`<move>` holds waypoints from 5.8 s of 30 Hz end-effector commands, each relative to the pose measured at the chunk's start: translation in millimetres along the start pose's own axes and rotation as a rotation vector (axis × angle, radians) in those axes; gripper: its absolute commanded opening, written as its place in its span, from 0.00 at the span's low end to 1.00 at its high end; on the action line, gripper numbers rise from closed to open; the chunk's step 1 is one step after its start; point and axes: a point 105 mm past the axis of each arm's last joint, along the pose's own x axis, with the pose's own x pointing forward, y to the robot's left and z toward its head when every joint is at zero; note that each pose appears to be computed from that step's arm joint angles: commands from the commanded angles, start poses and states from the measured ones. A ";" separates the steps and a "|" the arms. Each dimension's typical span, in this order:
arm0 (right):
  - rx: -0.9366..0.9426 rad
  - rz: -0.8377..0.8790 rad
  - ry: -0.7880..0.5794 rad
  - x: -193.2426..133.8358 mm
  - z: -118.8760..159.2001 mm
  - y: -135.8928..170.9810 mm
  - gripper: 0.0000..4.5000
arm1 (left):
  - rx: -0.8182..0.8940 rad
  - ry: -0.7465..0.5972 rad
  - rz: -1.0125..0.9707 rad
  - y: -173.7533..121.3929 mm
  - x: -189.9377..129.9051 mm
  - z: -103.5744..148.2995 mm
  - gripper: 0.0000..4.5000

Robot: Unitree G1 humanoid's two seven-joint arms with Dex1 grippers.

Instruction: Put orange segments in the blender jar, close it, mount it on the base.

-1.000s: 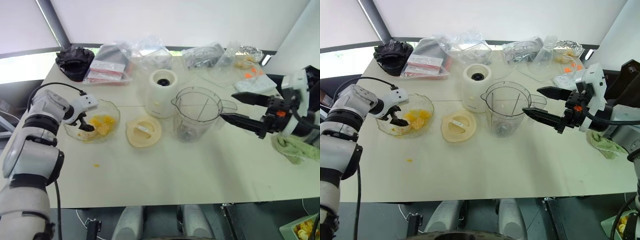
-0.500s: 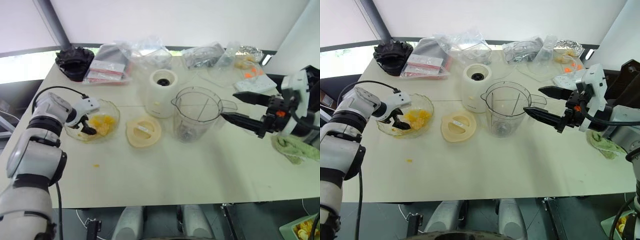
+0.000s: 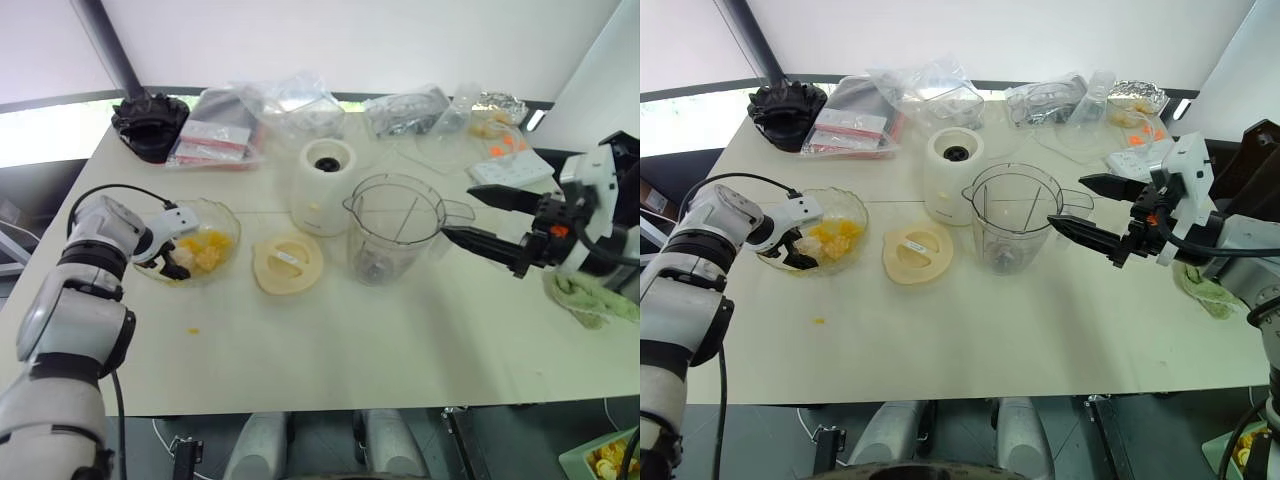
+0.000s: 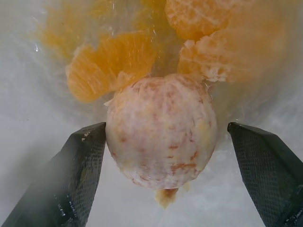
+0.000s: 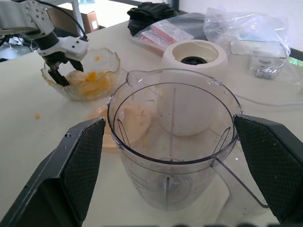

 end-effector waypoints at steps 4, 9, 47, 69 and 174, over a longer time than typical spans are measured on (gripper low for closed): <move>-0.053 -0.015 -0.038 -3.0 11.1 1.2 0.99 | -0.005 0.021 0.011 -1.7 6.0 -5.4 0.94; -0.059 -0.020 -0.040 -2.3 11.8 0.5 0.99 | -0.009 0.018 0.024 -2.1 9.2 -4.3 0.94; -0.075 -0.019 -0.032 2.5 12.0 -1.8 1.00 | -0.031 0.010 0.019 -5.3 14.1 -10.5 0.53; -0.077 -0.012 -0.030 5.3 12.0 -2.8 1.00 | -0.040 -0.001 0.039 -4.2 15.8 -12.6 0.43; -0.050 -0.520 -0.009 -80.7 -12.8 43.6 1.00 | 0.430 -1.170 -0.530 -149.9 -139.0 323.3 0.99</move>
